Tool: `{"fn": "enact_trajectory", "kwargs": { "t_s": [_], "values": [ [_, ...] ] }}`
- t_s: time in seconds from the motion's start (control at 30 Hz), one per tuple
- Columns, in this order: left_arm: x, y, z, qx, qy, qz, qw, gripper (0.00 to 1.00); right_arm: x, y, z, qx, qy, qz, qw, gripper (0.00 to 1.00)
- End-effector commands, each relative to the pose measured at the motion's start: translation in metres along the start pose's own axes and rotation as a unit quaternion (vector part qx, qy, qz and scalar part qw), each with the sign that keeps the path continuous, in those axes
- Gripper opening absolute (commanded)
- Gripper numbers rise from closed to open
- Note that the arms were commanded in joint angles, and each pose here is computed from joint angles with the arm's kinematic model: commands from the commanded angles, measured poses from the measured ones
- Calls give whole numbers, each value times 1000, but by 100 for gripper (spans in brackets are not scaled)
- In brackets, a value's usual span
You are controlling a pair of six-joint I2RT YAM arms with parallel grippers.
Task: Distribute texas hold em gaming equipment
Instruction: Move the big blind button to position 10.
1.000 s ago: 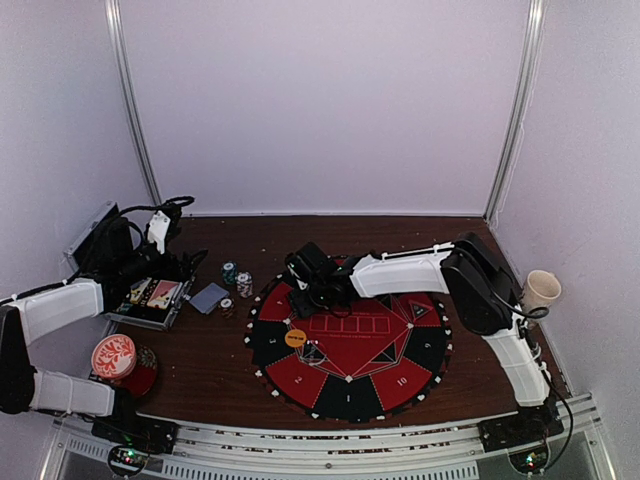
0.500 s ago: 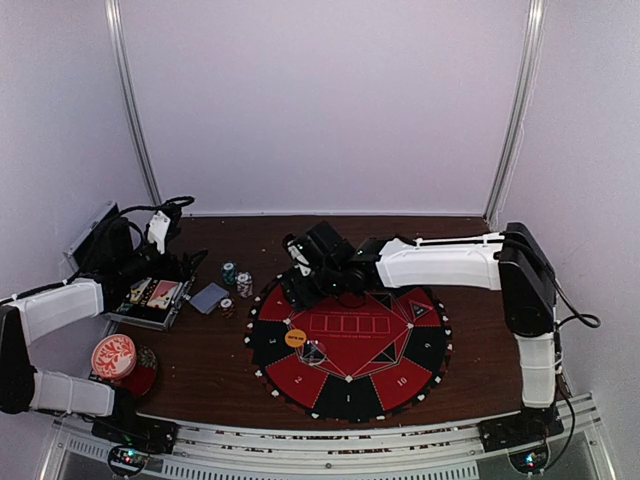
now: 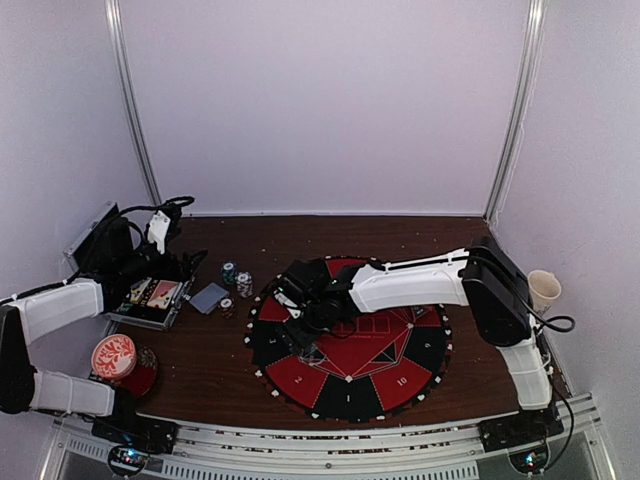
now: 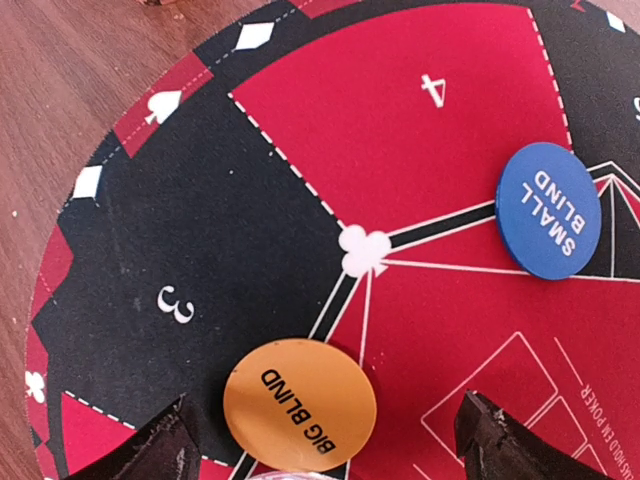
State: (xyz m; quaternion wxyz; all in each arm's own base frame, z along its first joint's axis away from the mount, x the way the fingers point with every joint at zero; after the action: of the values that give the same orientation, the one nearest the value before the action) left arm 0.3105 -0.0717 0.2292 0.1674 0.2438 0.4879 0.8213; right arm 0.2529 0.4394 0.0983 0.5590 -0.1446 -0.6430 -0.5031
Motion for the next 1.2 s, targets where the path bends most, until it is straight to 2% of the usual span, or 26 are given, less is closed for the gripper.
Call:
{"fn": "enact_trajectory", "kwargs": {
  "t_s": [0.0,0.43,0.93,1.17],
  "values": [
    [0,8,7,-7,12,-16,1000,98,-3,5,5,5,10,6,1000,89],
    [0,9,7,-7,11,-17,1000,98,-12,-6,9,11,20,27,999,81],
    [-1,8,6,-5,8,-16,1000,98,-20,-15,16,27,-2,30,999,63],
    [-1,7,7,-5,7,-16,1000,98,-17,-10,17,26,-17,13,999,56]
  ]
}}
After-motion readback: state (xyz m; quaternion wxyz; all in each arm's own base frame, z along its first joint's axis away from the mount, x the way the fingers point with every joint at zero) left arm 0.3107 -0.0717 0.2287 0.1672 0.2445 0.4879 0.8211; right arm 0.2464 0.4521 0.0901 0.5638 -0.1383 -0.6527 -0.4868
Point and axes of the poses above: each gripper's point midway between its finger pads, its own x axis back along the fingers, its own z axis along the line the jaws close on, y = z × x, the point moved 7 cm from there along x, back along the fingers, and after that the axes turned 13 degrees about -x, right-handed, at the moved point
